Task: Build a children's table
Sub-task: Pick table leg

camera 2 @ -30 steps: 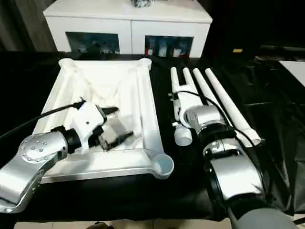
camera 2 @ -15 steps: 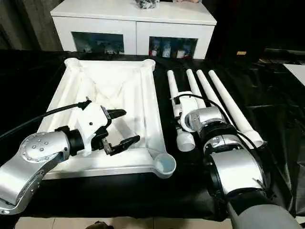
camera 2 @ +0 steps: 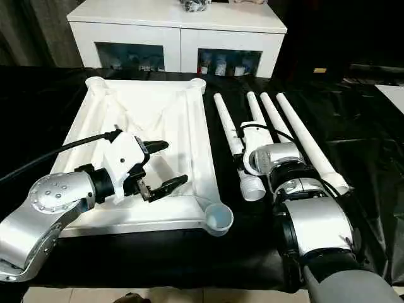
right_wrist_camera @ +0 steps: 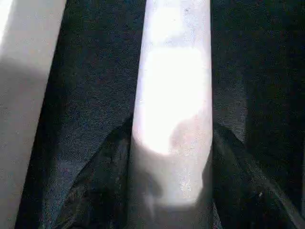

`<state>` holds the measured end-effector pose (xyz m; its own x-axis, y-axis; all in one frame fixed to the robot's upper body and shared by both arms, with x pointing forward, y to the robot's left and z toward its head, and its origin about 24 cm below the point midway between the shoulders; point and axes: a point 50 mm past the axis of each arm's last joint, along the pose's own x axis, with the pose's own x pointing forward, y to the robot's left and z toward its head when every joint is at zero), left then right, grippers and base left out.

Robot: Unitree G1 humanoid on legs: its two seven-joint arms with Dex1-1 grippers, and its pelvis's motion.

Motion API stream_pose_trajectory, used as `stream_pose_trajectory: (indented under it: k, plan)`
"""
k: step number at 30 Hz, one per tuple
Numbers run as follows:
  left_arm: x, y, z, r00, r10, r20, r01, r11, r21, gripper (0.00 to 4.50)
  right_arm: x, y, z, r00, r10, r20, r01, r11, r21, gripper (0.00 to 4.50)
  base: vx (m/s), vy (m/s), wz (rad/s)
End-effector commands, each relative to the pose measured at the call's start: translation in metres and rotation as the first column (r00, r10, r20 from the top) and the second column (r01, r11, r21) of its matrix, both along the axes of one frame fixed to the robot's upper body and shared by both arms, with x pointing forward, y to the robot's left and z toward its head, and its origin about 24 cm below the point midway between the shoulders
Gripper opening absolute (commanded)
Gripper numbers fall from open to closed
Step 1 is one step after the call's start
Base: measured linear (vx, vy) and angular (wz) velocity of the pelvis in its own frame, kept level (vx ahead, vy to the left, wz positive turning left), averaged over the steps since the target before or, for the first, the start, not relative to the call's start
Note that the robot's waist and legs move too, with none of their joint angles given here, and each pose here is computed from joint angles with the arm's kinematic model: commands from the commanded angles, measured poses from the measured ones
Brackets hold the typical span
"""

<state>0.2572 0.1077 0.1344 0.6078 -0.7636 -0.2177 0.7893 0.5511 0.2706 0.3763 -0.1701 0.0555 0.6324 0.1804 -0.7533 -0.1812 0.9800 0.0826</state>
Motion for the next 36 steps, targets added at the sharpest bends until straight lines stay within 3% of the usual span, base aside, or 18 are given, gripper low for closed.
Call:
stream_pose_trajectory:
  k: [1,2,3,4,5,6,9,12,13,16,17,18,20,23,25,33,36]
  plan:
    - [0.007,0.001,0.004,0.999,0.045,0.018,-0.046,0.999,0.013,4.50,0.001,-0.006,0.002,0.999,-0.049,0.021,0.049,0.998,0.026,1.90,0.000,0.000,0.00]
    - [0.007,0.001,0.004,0.999,0.050,0.018,-0.050,0.999,0.016,4.50,0.002,-0.006,0.002,0.998,-0.052,0.024,0.051,0.998,0.030,1.89,0.000,0.000,0.00]
    - [0.013,0.006,0.005,0.993,0.112,0.022,-0.113,0.993,0.021,4.50,0.009,-0.006,0.017,0.992,-0.082,0.097,0.073,0.992,0.100,1.88,0.000,0.000,0.00]
    - [0.014,0.006,0.005,0.993,0.119,0.021,-0.119,0.993,0.017,4.50,0.011,-0.006,0.019,0.990,-0.089,0.108,0.076,0.991,0.114,1.87,0.000,0.000,0.00]
    - [0.022,0.010,0.009,0.984,0.177,0.017,-0.177,0.984,-0.018,4.50,0.019,-0.006,0.037,0.973,-0.135,0.189,0.093,0.972,0.217,1.86,0.000,0.000,0.00]
    - [0.025,0.012,0.011,0.980,0.198,0.018,-0.198,0.980,-0.033,4.50,0.021,-0.006,0.043,0.966,-0.150,0.213,0.094,0.964,0.250,1.86,0.000,0.000,0.00]
    - [0.037,0.018,0.020,0.957,0.285,0.046,-0.280,0.955,-0.099,4.50,0.025,-0.008,0.058,0.936,-0.165,0.312,0.071,0.954,0.292,1.86,0.000,0.000,0.00]
    - [0.048,0.017,0.033,0.944,0.330,-0.010,-0.324,0.921,-0.216,4.50,0.025,0.001,0.076,0.898,-0.086,0.432,-0.069,0.941,0.332,1.86,0.000,0.000,0.00]
    - [0.052,0.010,0.043,0.949,0.307,-0.069,-0.313,0.895,-0.318,4.50,0.020,0.012,0.085,0.863,0.016,0.505,-0.205,0.924,0.322,1.85,0.000,0.000,0.00]
    - [0.054,-0.008,0.057,0.967,0.189,-0.171,-0.248,0.848,-0.469,4.50,0.005,0.026,0.095,0.747,0.171,0.643,-0.408,0.881,0.240,1.85,0.000,0.000,0.00]
    - [0.054,-0.008,0.057,0.967,0.189,-0.171,-0.248,0.848,-0.469,4.50,0.005,0.026,0.095,0.747,0.171,0.643,-0.408,0.881,0.240,1.85,0.000,0.000,0.00]
    - [0.055,-0.017,0.063,0.969,0.122,-0.214,-0.222,0.811,-0.541,4.50,-0.005,0.034,0.100,0.686,0.231,0.690,-0.489,0.848,0.203,1.85,0.000,0.000,0.00]
    - [0.058,-0.025,0.068,0.964,0.051,-0.259,-0.205,0.767,-0.609,4.50,-0.018,0.044,0.104,0.621,0.299,0.725,-0.567,0.810,0.151,1.84,0.000,0.000,0.00]
    - [0.062,-0.031,0.070,0.951,0.014,-0.310,-0.220,0.735,-0.642,4.50,-0.032,0.057,0.107,0.566,0.350,0.747,-0.626,0.771,0.114,1.84,0.000,0.000,0.00]
    - [0.064,-0.036,0.073,0.938,-0.040,-0.344,-0.225,0.684,-0.694,4.50,-0.043,0.068,0.110,0.516,0.389,0.763,-0.674,0.735,0.081,1.84,0.000,0.000,0.00]
    - [0.073,-0.035,0.067,0.905,0.002,-0.425,-0.320,0.663,-0.677,4.50,-0.057,0.081,0.111,0.457,0.436,0.775,-0.718,0.696,0.032,1.84,0.000,0.000,0.00]
    - [0.080,-0.030,0.062,0.881,0.079,-0.467,-0.400,0.651,-0.645,4.50,-0.059,0.085,0.111,0.459,0.429,0.778,-0.698,0.716,0.017,1.84,0.000,0.000,0.00]
